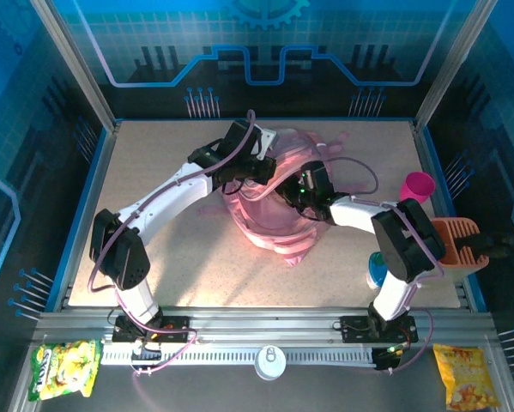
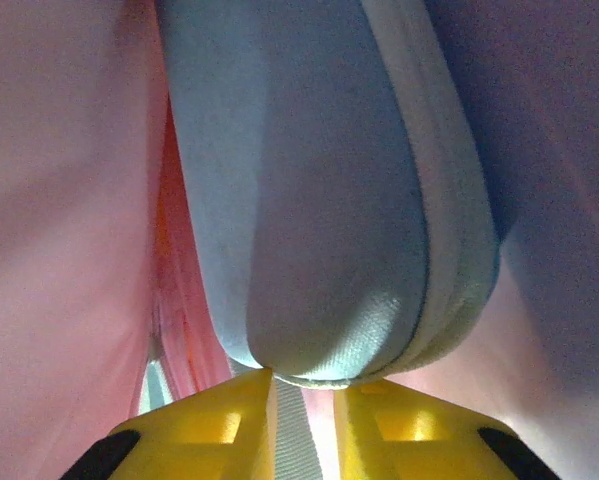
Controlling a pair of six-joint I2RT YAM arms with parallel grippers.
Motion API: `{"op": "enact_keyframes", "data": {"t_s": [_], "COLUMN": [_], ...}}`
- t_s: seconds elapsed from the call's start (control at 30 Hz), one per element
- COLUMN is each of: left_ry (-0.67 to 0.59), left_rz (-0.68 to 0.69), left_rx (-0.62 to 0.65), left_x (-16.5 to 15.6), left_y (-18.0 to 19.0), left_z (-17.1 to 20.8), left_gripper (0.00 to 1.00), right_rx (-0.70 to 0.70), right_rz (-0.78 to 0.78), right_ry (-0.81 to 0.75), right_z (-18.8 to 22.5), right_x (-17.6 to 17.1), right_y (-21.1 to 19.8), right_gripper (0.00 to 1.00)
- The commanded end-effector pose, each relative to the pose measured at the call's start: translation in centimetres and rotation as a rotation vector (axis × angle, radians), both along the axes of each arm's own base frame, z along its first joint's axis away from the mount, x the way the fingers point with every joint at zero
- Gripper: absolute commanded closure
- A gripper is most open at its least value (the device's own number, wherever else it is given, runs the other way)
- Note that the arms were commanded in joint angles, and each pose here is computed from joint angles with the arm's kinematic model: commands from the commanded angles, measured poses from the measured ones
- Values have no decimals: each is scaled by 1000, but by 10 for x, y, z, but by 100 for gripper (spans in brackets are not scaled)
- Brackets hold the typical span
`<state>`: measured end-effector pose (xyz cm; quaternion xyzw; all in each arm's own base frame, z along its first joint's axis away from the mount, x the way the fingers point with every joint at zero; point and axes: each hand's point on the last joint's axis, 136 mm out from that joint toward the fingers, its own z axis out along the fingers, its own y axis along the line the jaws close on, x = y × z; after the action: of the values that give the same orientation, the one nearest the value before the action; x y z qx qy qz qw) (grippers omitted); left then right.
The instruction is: Pack the student bag
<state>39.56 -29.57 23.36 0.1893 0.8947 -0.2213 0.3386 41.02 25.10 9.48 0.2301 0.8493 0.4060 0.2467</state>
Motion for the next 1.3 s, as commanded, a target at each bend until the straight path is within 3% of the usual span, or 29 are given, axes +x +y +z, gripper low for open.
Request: {"op": "enact_keyframes", "data": {"t_s": [0.0, 0.1, 0.3, 0.57, 0.8, 0.87, 0.97, 1.27], "left_ry": [-83, -79, -56, 18, 88, 96, 125, 328], "left_rz": [0, 5, 21, -26, -85, -63, 13, 332], "left_rx": [-122, -123, -121, -141, -183, -188, -206, -332], "left_x": [-3, -2, 2, 2, -15, -18, -18, -1], "left_y": [-7, -7, -4, -17, -24, -18, -2, 73], "left_z": [45, 44, 35, 12, -5, -6, -10, -53], "left_gripper": [100, 100, 100, 100, 67, 53, 41, 42], "right_rx": [39, 46, 12, -189, -321, -329, -335, -270], "right_rz": [-35, -25, -1, -106, -212, -207, -176, -58], "right_ry": [-115, -127, -129, -109, -226, -260, -266, -201], "right_z": [21, 25, 37, 53, 131, 145, 152, 133], "right_x": [25, 19, -30, -101, -116, -113, -107, -89], "right_y": [4, 2, -22, -92, -135, -135, -128, -93], "right_gripper": [78, 77, 61, 44, 29, 27, 25, 23]}}
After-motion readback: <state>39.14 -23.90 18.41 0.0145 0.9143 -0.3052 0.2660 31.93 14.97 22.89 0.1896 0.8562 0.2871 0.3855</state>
